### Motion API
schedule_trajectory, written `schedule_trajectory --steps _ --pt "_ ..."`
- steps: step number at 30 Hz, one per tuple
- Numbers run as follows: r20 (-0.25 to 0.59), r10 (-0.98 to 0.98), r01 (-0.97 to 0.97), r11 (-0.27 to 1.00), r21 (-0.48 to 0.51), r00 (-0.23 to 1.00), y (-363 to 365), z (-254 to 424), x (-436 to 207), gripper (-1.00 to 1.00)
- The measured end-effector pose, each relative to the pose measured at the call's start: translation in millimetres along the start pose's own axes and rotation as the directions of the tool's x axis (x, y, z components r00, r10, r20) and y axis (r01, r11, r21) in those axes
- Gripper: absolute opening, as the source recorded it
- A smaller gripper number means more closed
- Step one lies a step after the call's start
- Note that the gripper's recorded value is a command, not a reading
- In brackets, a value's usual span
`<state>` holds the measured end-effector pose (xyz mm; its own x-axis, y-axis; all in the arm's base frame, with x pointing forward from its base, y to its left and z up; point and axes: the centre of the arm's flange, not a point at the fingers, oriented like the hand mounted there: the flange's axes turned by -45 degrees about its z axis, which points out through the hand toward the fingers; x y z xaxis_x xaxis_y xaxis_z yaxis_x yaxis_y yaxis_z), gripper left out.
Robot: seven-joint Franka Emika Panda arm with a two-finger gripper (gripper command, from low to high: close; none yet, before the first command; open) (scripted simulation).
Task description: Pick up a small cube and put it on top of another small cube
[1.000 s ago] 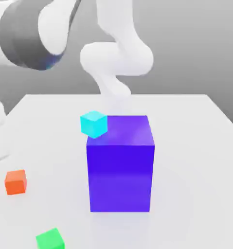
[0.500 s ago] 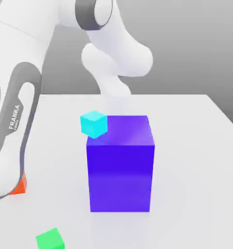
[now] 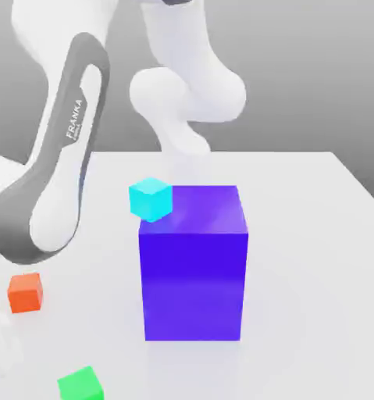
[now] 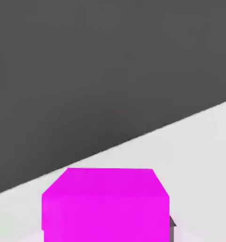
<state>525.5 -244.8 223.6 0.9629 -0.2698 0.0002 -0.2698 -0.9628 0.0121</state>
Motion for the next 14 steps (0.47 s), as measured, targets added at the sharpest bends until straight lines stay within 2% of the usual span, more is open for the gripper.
schedule_trajectory --steps 6,10,11,14 --pt "-0.002 -0.213 0.213 0.977 0.011 0.977 -75.9 -17.4 -37.9 -1.00" --pt "-0.003 -0.243 0.243 0.970 0.013 0.970 -86.5 28.7 -43.3 -1.00" --pt "-0.003 -0.244 0.244 0.970 0.013 0.970 -86.8 38.5 -44.1 1.00" --pt "-0.003 -0.244 0.244 0.970 0.013 0.970 -86.8 38.5 -44.1 1.00"
